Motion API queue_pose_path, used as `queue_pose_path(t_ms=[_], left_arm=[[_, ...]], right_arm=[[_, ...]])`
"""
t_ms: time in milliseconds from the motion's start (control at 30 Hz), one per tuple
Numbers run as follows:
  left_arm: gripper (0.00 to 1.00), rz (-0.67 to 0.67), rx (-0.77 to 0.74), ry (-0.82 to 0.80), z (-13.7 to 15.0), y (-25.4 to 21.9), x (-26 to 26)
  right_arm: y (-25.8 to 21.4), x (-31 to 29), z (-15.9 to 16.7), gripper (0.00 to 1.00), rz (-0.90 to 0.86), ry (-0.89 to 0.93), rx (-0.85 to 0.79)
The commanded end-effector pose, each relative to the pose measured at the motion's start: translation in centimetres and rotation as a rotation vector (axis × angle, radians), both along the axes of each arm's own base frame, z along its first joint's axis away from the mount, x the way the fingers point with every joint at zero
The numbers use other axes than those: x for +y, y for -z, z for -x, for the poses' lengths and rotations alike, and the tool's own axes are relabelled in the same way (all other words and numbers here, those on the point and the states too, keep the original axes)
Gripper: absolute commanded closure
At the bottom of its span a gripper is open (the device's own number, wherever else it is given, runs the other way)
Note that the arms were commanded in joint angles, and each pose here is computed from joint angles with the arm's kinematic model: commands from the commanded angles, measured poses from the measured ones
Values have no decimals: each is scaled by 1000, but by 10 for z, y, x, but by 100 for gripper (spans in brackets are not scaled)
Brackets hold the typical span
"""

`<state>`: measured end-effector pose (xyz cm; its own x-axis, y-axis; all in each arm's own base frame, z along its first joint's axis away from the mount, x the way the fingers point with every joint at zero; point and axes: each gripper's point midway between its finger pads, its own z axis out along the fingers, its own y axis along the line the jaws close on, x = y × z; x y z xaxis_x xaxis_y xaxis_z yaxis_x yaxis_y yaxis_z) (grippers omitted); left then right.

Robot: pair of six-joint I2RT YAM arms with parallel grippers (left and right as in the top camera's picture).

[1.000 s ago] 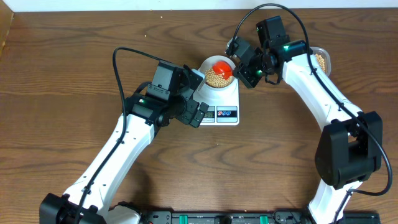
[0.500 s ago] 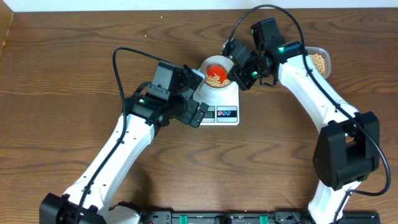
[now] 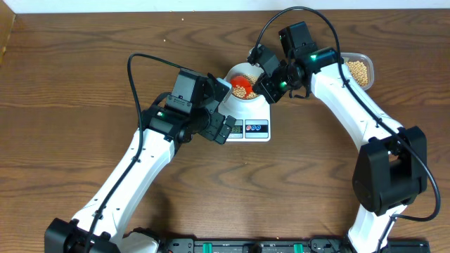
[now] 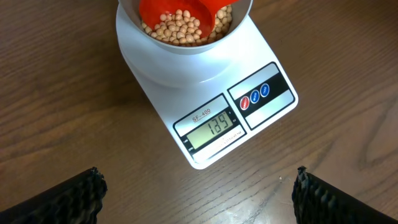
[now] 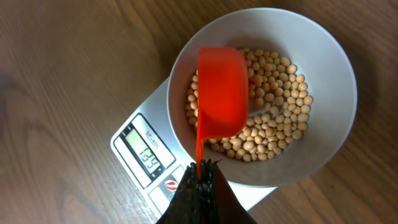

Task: Scoop item into bowl and weigh 50g on scale
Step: 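Dip the red scoop into the white bowl to scoop beans out, then lift the red scoop with removed beans up out of the bowl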

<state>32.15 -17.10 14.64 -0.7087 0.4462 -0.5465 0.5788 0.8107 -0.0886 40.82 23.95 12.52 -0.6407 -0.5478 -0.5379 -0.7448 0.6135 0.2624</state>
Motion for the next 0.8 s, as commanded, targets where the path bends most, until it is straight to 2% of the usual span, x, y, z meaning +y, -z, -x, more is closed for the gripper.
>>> queue_pose_path(t_ms=[0, 767], left_arm=[[2, 2, 2, 10, 1, 0, 0], [2, 2, 2, 10, 1, 0, 0]], right_arm=[[-6, 6, 1, 99, -72, 17, 51], [-37, -33, -15, 99, -364, 172, 233]])
